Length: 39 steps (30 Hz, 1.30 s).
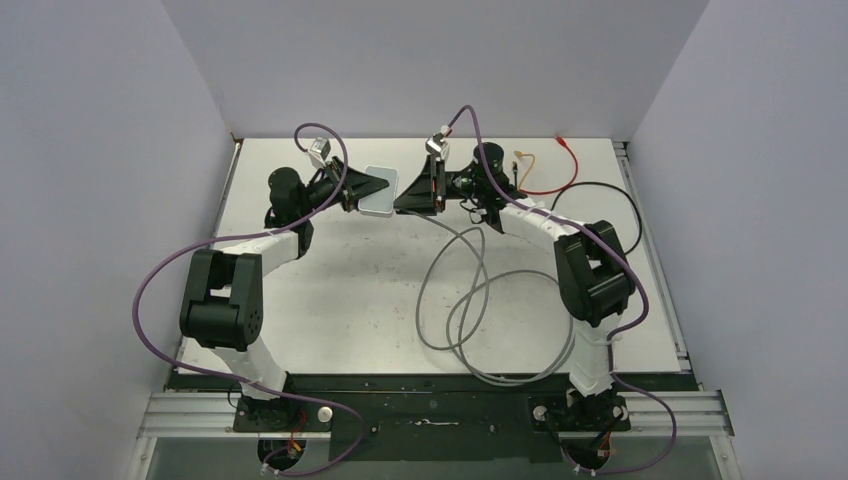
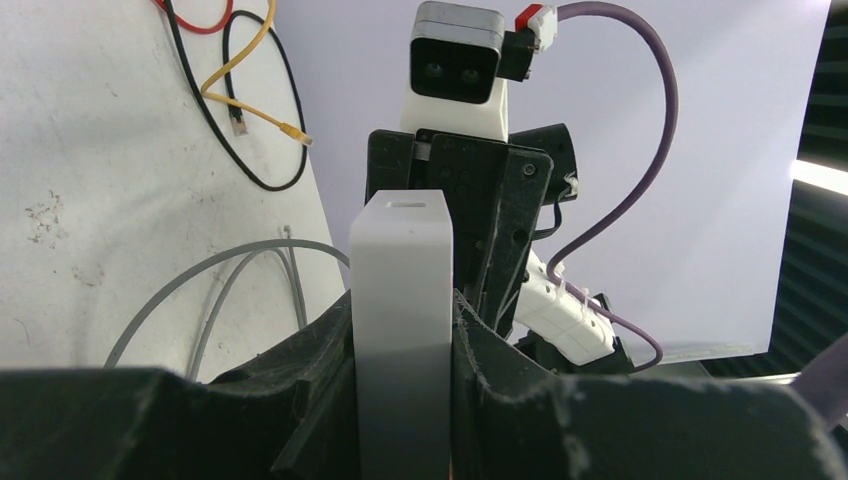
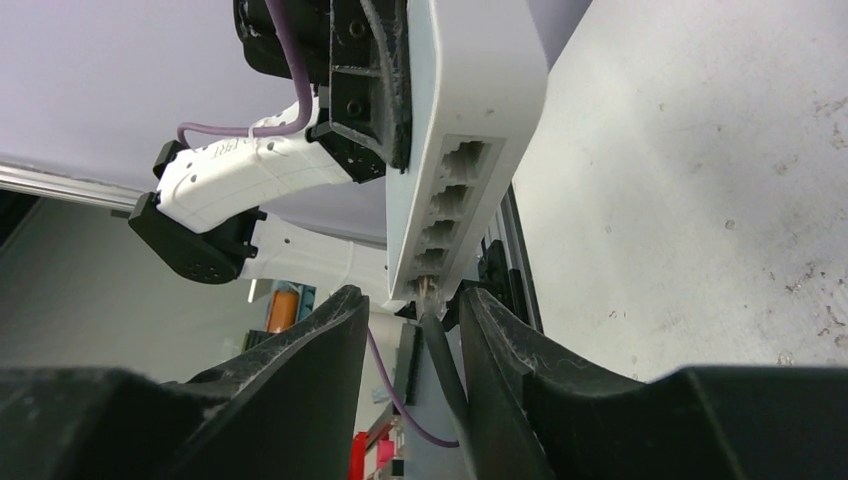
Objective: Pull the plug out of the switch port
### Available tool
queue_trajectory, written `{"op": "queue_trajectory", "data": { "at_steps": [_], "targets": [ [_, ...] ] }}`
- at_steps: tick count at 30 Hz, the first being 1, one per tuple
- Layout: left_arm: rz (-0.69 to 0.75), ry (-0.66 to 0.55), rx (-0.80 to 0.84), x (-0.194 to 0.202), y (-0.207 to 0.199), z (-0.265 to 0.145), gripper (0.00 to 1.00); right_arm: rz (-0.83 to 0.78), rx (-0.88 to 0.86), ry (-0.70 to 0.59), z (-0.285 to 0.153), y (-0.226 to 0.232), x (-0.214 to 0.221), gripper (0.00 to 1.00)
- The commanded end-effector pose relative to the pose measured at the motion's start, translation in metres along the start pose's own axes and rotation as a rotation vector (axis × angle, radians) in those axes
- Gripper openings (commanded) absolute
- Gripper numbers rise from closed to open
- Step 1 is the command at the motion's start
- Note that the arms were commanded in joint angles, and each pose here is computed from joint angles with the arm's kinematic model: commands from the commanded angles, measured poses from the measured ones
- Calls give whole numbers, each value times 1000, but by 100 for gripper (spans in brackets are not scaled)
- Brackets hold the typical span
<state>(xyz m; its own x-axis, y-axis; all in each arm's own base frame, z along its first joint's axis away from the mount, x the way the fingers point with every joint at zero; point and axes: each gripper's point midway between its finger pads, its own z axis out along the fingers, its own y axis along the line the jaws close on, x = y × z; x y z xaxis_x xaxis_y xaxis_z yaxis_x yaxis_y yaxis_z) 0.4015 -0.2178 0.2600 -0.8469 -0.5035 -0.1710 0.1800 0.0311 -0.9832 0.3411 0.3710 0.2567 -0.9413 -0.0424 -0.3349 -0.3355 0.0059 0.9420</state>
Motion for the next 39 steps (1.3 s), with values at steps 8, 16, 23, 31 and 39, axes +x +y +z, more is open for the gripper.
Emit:
{"op": "queue_trajectory", "data": {
  "at_steps": [8,16,23,31,39],
  "targets": [
    [79,-28,60,-10,-21,0,0,-85,-81,7,9,25,-2,21],
    [78,-30,60,-10,-21,0,0,-102,-86,1,7,29,-2,12],
    [78,-32,60,-10,-22,0,0,-100,-72,-14,3,27,-6,5],
    [84,-35,56,-11,-23,0,0,-121,17,-3,1,12,-7,5],
    [99,-49,32,-13,-22,-1,0,-138,101,22,-6,-2,-3,5]
  ]
}}
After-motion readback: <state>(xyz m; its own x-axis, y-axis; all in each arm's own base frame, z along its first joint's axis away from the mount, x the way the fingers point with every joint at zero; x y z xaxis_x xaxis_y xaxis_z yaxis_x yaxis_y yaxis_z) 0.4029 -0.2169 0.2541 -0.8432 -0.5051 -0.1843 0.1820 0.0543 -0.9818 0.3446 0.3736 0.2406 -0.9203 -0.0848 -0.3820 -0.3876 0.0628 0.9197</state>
